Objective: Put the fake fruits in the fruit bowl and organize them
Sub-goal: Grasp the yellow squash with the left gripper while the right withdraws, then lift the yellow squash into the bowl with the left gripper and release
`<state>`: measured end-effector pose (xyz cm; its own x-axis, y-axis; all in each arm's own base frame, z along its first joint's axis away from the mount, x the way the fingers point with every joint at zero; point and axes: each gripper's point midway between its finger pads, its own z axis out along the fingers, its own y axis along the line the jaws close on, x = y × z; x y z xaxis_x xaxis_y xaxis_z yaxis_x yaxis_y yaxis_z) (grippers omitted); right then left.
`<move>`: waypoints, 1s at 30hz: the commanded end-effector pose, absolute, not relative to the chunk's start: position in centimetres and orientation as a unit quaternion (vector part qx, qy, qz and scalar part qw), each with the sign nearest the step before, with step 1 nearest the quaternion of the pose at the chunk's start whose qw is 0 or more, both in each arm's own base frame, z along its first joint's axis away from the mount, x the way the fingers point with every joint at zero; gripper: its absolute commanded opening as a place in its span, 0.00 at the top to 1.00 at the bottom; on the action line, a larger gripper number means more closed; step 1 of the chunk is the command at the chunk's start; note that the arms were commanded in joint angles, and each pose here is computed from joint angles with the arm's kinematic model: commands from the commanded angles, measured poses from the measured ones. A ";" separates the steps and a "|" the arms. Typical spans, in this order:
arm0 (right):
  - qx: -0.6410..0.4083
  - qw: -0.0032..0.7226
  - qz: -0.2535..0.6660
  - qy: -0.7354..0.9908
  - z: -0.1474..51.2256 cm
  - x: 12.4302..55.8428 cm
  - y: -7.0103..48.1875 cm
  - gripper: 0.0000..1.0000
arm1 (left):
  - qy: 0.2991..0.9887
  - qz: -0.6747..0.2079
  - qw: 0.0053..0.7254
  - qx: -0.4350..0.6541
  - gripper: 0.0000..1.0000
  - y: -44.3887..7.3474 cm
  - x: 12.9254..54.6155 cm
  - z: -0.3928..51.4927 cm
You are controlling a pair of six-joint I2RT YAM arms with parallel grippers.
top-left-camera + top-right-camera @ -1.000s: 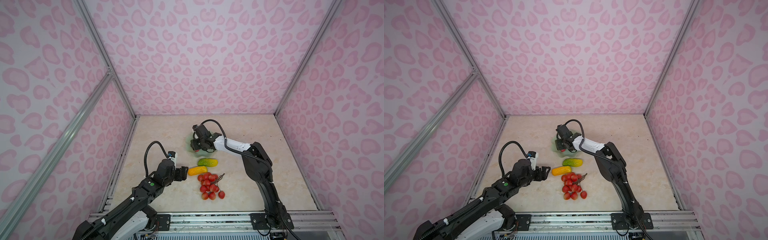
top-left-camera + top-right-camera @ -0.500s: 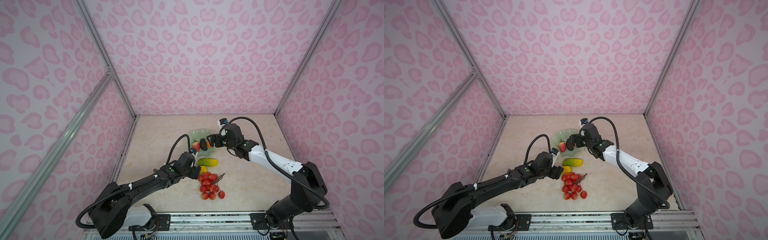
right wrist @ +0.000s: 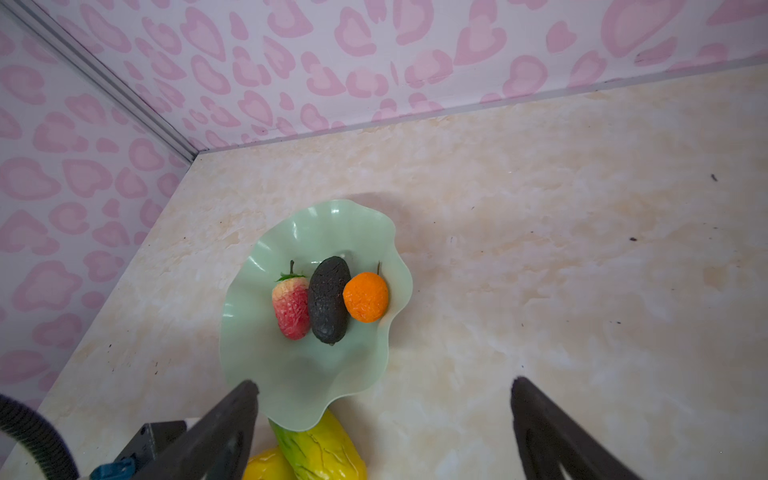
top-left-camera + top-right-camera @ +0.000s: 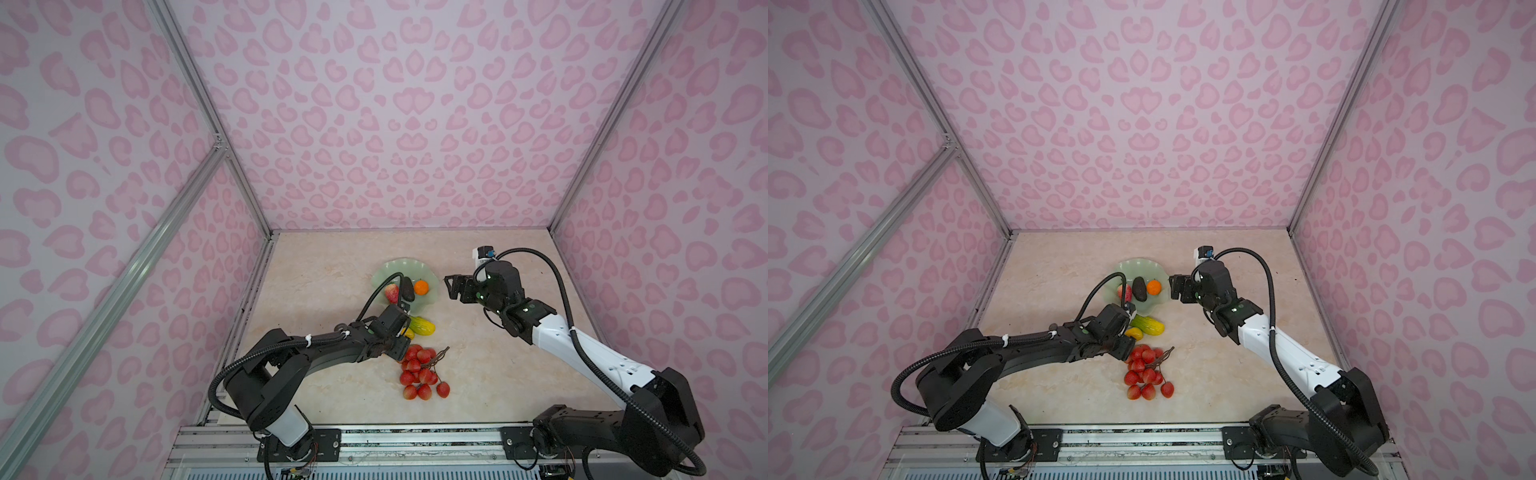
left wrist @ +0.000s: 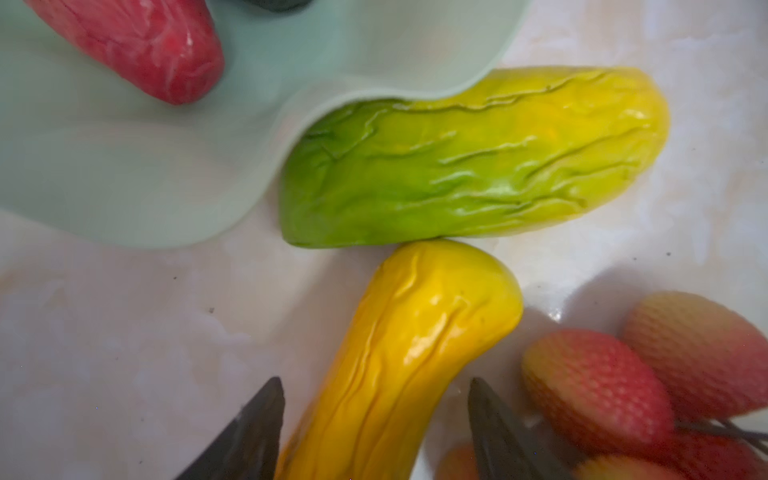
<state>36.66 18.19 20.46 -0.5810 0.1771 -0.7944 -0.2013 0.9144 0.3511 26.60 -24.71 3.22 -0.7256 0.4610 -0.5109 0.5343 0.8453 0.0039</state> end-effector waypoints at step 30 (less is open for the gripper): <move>0.006 0.426 0.209 0.880 18.2 35.3 17.1 0.08 | 0.851 -0.087 0.376 0.357 0.63 -28.6 34.0 16.8</move>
<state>36.06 17.73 19.21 -0.6180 0.1926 -0.7622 -0.1899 0.9042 0.3824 32.79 -27.24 17.36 -0.5063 0.4753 -0.7195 0.6184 0.7817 0.0812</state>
